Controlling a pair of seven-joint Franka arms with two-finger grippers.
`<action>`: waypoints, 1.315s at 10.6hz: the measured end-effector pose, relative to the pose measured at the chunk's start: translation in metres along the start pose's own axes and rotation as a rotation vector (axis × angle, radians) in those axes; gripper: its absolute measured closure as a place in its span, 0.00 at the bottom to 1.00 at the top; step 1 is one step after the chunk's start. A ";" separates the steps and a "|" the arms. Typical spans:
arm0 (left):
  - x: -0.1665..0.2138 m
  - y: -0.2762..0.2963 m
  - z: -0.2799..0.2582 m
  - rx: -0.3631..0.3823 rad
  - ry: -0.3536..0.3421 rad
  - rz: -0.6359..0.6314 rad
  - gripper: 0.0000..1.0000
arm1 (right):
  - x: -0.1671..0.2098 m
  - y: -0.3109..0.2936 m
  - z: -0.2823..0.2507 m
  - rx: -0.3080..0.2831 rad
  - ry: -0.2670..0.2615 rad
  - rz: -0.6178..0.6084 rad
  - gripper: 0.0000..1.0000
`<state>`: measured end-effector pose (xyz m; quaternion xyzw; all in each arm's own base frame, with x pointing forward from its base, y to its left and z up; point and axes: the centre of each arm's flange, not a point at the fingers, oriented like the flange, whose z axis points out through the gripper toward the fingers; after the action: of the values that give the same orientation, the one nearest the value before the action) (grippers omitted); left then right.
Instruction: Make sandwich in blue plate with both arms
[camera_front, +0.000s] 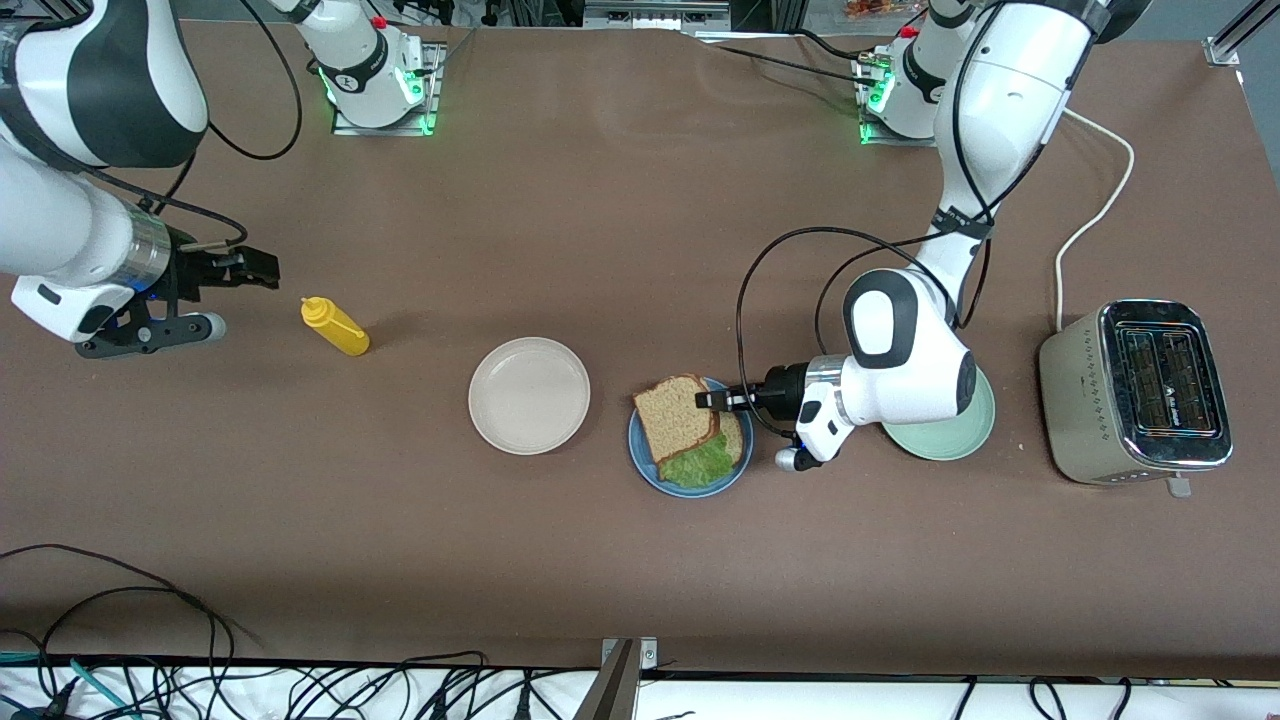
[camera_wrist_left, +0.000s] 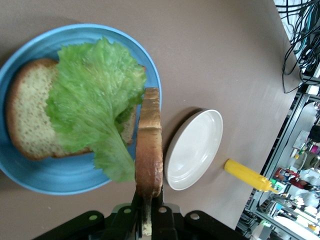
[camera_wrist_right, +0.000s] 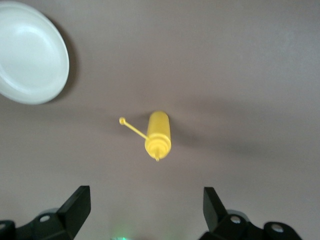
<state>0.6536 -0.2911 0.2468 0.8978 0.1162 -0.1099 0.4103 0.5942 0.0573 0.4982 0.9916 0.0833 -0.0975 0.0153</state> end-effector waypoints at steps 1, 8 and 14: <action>0.002 -0.006 0.003 0.004 -0.001 0.021 0.92 | 0.000 -0.001 0.005 0.005 0.039 0.025 0.00; 0.028 -0.043 -0.022 0.010 0.043 0.107 0.78 | -0.016 -0.002 -0.006 -0.007 0.115 0.053 0.00; 0.030 -0.056 -0.009 0.018 0.026 0.098 0.19 | -0.012 0.007 -0.007 -0.005 0.142 0.112 0.00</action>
<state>0.6659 -0.2448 0.2036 0.9075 0.0765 -0.0790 0.4054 0.5849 0.0490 0.5075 0.9991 0.0285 -0.0255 0.0170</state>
